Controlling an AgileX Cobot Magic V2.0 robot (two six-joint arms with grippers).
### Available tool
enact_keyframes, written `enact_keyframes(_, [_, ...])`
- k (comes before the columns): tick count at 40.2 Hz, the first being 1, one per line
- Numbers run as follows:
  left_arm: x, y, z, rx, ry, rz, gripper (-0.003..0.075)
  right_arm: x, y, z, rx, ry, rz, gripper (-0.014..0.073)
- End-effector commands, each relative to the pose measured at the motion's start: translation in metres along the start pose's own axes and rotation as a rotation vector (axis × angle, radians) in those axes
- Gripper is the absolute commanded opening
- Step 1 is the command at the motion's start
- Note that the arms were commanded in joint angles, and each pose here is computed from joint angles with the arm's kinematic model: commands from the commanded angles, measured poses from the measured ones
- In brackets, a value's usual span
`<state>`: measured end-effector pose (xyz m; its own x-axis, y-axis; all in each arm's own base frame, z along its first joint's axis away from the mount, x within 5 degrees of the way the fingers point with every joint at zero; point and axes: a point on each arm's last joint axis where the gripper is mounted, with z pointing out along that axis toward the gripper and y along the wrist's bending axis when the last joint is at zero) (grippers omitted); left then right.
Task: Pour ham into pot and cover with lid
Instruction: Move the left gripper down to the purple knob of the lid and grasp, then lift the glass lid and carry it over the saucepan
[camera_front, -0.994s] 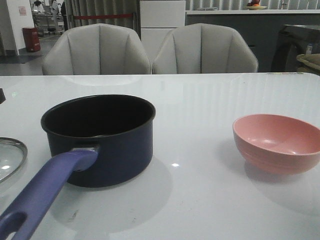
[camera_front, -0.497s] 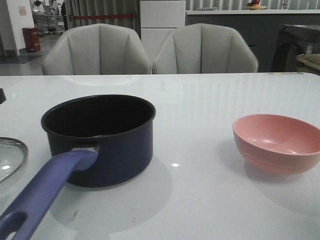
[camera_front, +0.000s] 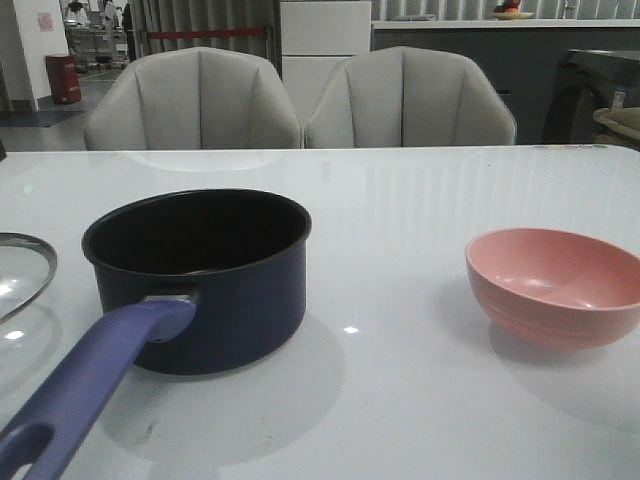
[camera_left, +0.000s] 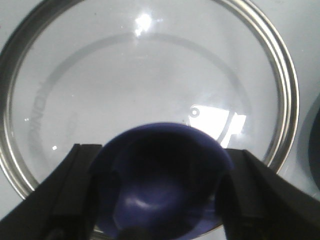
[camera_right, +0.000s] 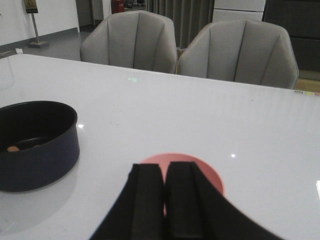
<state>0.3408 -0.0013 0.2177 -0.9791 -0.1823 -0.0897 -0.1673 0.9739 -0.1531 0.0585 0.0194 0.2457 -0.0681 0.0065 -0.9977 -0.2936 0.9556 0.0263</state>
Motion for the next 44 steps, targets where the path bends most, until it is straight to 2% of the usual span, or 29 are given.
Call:
enact_keyframes(1, [-0.001,-0.008,-0.039,0.029,-0.101,0.018,0.0229,-0.016,-0.001,-0.001,0.014,-0.097,-0.005,0.0158])
enact_keyframes(10, [-0.002,-0.023,-0.077,0.047,-0.140,0.097,0.0229,-0.016,-0.001,-0.001,0.014,-0.097,-0.005,0.0158])
enact_keyframes(25, [0.012,-0.097,-0.111,0.074,-0.169,0.358,0.0229,-0.016,-0.001,-0.001,0.014,-0.097,-0.005,0.0158])
enact_keyframes(34, [0.023,-0.140,-0.103,0.095,-0.130,0.480,0.0229,-0.016,-0.001,-0.001,0.014,-0.097,-0.005,0.0158])
enact_keyframes(44, [0.029,-0.167,-0.080,0.093,-0.070,0.551,0.0229,-0.016,-0.001,-0.001,0.014,-0.097,-0.005,0.0158])
